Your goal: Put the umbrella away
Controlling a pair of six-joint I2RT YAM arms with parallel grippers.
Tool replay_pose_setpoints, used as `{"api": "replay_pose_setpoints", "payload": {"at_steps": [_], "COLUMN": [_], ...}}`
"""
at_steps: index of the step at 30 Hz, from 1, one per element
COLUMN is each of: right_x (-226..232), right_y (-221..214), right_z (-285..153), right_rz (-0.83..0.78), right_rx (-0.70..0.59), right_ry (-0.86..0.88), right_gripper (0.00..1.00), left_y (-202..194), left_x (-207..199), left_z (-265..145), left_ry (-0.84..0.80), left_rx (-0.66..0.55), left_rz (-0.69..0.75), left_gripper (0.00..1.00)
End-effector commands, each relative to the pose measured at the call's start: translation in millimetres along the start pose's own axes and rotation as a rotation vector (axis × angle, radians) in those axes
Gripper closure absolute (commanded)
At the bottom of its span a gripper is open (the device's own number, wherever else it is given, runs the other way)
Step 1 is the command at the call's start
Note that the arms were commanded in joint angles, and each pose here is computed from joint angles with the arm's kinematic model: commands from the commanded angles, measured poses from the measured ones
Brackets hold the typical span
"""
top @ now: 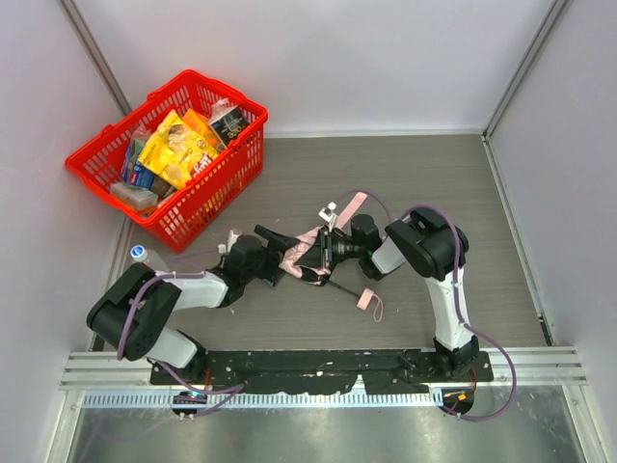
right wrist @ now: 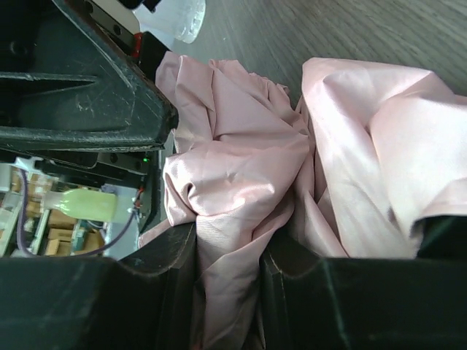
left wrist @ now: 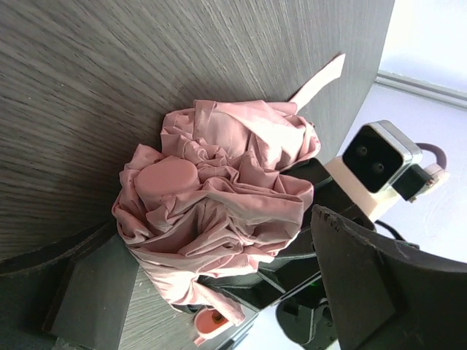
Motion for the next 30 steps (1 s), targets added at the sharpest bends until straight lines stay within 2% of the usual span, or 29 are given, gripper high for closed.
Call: {"api": "replay_pose_setpoints", "payload": {"at_steps": [1,5,8,11,16,17,18,19,21,22,23,24,25,29,30], "right_x": [-4.9,-2.3,0.2,5.4,11.6,11.9,12.8,11.2,9.2,15.2,9.5,16.9,13.4,32.3,37.1], "right_y": [-34.2,-32.6,-34.2,-34.0,-42.8,-45.6,-44.5,-47.7,-39.8,-31.3,-28.8,-18.0,-16.4,9.3,12.5], "right_z": [-3.2,-4.2,-5.9,-7.1,-3.1,-0.3,0.9,1.9,2.9,2.5,-0.7,-2.5,-6.7,-14.6,-13.1], "right_rz": [0.196,0.176,0.134,0.085,-0.019,-0.039,-0.058,-0.077,-0.116,-0.140,-0.142,-0.167,-0.171,-0.285,-0.318], "right_rx": [0.085,0.095,0.126,0.157,0.263,0.289,0.301,0.332,0.325,0.306,0.297,0.269,0.262,0.221,0.244], "right_ry": [0.020,0.021,0.016,0.009,-0.037,-0.058,-0.070,-0.106,-0.187,-0.202,-0.267,-0.277,-0.324,-0.381,-0.392], "right_gripper": [0.99,0.99,0.99,0.99,0.99,0.99,0.99,0.99,0.80,0.64,0.56,0.27,0.23,0.21,0.20], "left_y": [11.3,12.0,11.5,4.6,5.2,4.7,4.3,4.0,1.4,1.0,0.2,0.0,1.1,0.5,-1.0], "left_x": [68.6,78.6,88.6,98.3,104.0,103.2,102.1,102.1,102.9,104.5,107.1,107.7,109.2,118.5,119.6], "left_z": [0.6,0.3,3.5,5.2,1.6,1.1,0.7,0.5,-1.4,-2.5,-4.4,-5.8,-7.7,-14.6,-15.4], "left_ry": [0.279,0.348,0.372,0.341,0.302,0.293,0.283,0.281,0.282,0.286,0.290,0.289,0.292,0.335,0.348], "left_rx": [-0.114,-0.156,-0.153,-0.104,-0.099,-0.096,-0.093,-0.089,-0.073,-0.069,-0.062,-0.059,-0.062,-0.056,-0.046], "left_rz": [0.027,0.066,0.059,0.034,0.032,0.034,0.033,0.033,0.030,0.030,0.030,0.029,0.029,0.014,0.007], "left_gripper": [0.03,0.09,0.19,0.41,0.62,0.75,0.84,0.87,0.92,0.94,0.96,1.00,1.00,1.00,1.00]}}
Point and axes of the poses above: each gripper's point midway between its finger pads, its own z axis out along the fingers, its own x axis along the line the jaws close on, y = z × x, the point moved 2 cm from there along -z, back along the fingers, and after that the axes turned 8 degrees about -z, right-handed, at the moved point
